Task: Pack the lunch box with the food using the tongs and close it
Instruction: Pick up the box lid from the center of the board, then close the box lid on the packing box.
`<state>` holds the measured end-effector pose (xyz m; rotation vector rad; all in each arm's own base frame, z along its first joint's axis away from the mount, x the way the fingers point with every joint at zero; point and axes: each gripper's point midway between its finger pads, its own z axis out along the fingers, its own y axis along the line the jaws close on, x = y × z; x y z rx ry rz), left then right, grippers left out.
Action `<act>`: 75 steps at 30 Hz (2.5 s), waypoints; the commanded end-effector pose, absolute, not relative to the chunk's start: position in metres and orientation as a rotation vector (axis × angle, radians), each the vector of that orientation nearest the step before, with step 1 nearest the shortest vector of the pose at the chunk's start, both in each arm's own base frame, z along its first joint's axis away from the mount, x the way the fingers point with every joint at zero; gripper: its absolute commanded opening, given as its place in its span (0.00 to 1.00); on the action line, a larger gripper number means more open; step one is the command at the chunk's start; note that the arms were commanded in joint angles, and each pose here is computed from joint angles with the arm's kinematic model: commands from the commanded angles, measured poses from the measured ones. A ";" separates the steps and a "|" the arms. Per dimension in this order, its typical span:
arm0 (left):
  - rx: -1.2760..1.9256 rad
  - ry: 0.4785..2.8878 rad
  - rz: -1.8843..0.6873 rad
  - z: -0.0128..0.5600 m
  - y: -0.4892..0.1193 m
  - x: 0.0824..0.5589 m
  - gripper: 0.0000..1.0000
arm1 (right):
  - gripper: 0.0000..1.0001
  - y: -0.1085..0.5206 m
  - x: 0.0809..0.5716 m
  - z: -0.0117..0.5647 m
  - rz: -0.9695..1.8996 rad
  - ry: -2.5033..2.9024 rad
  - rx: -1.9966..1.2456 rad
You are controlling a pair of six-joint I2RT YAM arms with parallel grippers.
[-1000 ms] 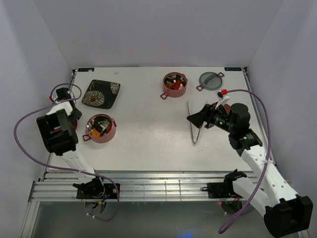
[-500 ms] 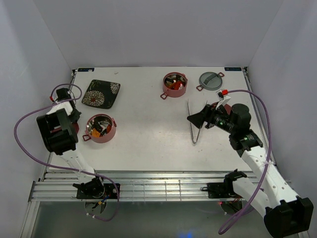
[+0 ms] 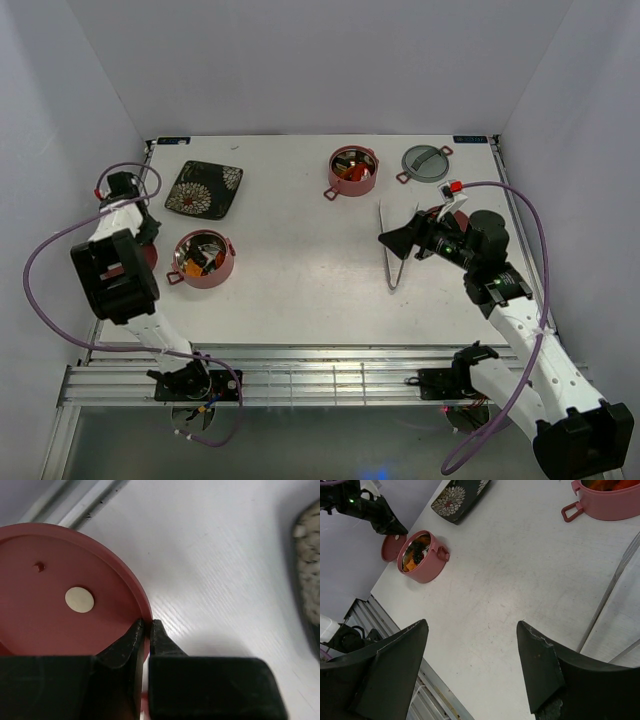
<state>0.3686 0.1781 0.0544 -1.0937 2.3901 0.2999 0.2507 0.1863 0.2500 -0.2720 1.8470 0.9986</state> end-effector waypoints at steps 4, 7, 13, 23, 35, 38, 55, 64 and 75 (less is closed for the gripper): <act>-1.044 2.216 0.279 0.149 0.181 0.376 0.00 | 0.78 0.187 0.251 0.265 0.994 1.793 -0.293; -0.989 2.214 0.258 0.169 0.166 0.377 0.00 | 0.78 0.187 0.250 0.265 0.994 1.790 -0.294; -0.755 2.299 0.182 0.194 0.078 0.383 0.00 | 0.78 0.187 0.250 0.265 0.994 1.790 -0.294; -0.550 2.408 0.138 0.186 -0.010 0.360 0.00 | 0.78 0.184 0.248 0.262 0.976 1.817 -0.290; -0.472 2.507 0.057 0.142 -0.037 0.338 0.00 | 0.79 0.182 0.251 0.263 0.954 1.823 -0.276; -0.471 2.514 0.064 0.132 -0.036 0.337 0.00 | 0.79 0.182 0.251 0.264 0.954 1.824 -0.279; -0.473 2.521 0.061 0.119 -0.039 0.348 0.27 | 0.79 0.180 0.250 0.265 0.941 1.815 -0.282; -0.489 2.512 0.064 0.121 -0.038 0.345 0.33 | 0.80 0.179 0.250 0.265 0.935 1.813 -0.282; -0.706 2.306 0.045 0.177 0.027 0.348 0.53 | 0.81 0.187 0.248 0.269 0.991 1.815 -0.301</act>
